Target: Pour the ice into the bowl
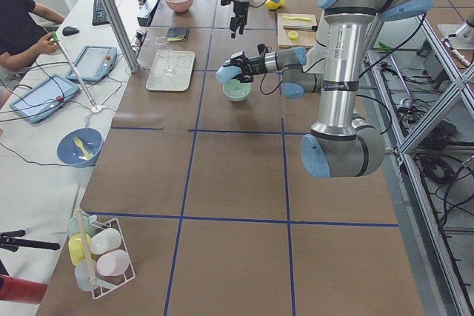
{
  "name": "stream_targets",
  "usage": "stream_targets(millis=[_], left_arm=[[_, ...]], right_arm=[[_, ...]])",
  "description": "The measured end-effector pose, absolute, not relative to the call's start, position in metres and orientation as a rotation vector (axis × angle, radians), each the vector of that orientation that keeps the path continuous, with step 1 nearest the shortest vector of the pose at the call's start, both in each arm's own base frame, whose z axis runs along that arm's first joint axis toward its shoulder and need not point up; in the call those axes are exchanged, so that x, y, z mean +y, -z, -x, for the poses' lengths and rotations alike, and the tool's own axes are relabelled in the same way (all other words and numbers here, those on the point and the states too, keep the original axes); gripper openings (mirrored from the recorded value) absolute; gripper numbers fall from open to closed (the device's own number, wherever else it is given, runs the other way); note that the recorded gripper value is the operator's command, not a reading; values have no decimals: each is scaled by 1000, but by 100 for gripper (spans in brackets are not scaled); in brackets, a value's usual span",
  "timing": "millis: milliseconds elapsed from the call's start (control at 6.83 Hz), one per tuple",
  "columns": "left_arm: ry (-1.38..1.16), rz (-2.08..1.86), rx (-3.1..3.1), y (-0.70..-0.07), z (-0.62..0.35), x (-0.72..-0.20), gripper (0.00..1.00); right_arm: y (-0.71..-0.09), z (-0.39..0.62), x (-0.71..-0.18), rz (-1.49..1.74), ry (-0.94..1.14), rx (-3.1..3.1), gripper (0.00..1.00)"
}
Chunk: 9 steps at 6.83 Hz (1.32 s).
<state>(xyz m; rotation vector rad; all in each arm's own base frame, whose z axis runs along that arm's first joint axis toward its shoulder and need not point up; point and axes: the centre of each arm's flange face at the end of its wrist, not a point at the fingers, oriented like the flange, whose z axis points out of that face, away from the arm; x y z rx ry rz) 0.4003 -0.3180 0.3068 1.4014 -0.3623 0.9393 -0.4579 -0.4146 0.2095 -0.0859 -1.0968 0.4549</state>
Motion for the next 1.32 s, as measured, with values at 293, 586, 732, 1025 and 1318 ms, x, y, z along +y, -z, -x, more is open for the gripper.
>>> stream_targets(millis=[293,586,732,1025,1318], left_arm=[[-854,-1393,-230,-341,-365,-330,0],[-738,-1353,-54,-373,-330,-346,0],[-646,-1322,80,-392,-310,-349,0],[-426,-1256,275,-427,-278,-345,0],[-191,-1163,415,-457,-267,-342,0]], right_arm=[[-193,477,-401,68,-435,-1114,100],[-167,512,-385,36,-415,-1130,100],[-154,533,-382,36,-406,-1132,100],[-132,571,-370,7,-408,-1133,100],[-102,617,-361,-10,-421,-1129,100]])
